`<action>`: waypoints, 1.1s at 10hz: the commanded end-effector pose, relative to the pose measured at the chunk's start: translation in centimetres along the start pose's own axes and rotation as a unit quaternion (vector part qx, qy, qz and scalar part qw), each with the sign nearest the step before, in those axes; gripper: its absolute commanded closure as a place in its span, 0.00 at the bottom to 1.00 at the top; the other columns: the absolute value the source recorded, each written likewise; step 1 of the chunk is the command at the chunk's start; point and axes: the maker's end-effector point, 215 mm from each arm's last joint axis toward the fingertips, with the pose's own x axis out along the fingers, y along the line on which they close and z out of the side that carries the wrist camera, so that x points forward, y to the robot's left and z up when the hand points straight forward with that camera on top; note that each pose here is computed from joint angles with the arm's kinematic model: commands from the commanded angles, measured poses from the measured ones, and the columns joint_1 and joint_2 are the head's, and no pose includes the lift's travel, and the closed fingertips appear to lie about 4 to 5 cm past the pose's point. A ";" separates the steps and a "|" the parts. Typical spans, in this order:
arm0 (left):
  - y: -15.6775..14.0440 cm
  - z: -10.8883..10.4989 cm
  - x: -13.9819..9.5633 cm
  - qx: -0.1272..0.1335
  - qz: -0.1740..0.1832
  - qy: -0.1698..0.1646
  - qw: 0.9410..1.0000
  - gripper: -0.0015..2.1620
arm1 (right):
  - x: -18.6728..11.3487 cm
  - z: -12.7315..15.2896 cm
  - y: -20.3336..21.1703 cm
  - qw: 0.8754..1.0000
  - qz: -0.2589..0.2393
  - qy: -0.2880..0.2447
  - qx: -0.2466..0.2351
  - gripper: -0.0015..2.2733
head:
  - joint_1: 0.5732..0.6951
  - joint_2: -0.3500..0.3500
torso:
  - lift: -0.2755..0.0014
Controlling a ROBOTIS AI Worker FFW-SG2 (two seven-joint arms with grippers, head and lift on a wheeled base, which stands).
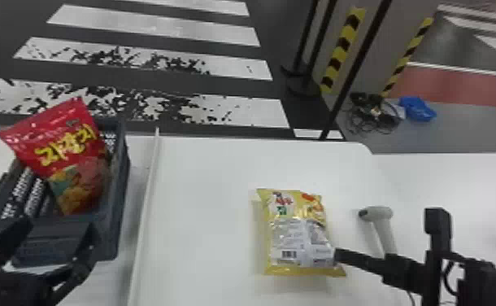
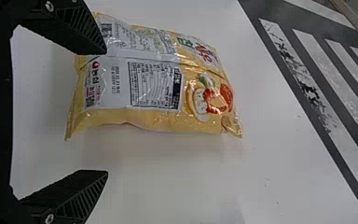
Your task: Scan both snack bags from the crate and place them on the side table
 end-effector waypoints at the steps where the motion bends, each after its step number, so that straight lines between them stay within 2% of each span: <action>1: 0.0 0.0 0.0 0.000 0.000 0.000 1.000 0.02 | 1.3 -0.7 0.2 1.000 0.014 0.016 0.010 0.04 | 1.00 0.20 | 0.65; 4: 0.0 -0.1 -0.1 -0.001 0.001 0.001 1.000 0.02 | 2.9 -0.4 0.3 0.999 0.028 0.020 0.012 0.04 | 1.00 0.24 | 0.65; 7: 0.0 -0.1 -0.1 -0.002 0.001 0.000 1.000 0.02 | 3.7 -1.3 0.7 0.999 0.035 0.033 0.017 0.04 | 1.00 0.26 | 0.65; 8: 0.0 -0.2 -0.1 -0.002 0.001 0.002 1.000 0.02 | 3.9 -1.5 0.8 0.998 0.037 0.036 0.018 0.12 | 1.00 0.26 | 0.65; 9: 0.0 -0.4 -0.1 -0.003 0.002 0.003 1.000 0.02 | 3.9 -1.4 0.8 0.998 0.039 0.038 0.016 0.32 | 1.00 0.27 | 0.65; 10: 0.1 -0.4 -0.1 -0.002 0.002 0.002 1.000 0.02 | 3.9 -1.3 0.8 0.998 0.038 0.038 0.014 0.83 | 1.00 0.27 | 0.65; 11: 0.1 -0.5 -0.1 -0.002 0.002 0.003 1.000 0.02 | 3.7 -1.1 0.5 0.999 0.035 0.036 0.015 1.00 | 1.00 0.27 | 0.65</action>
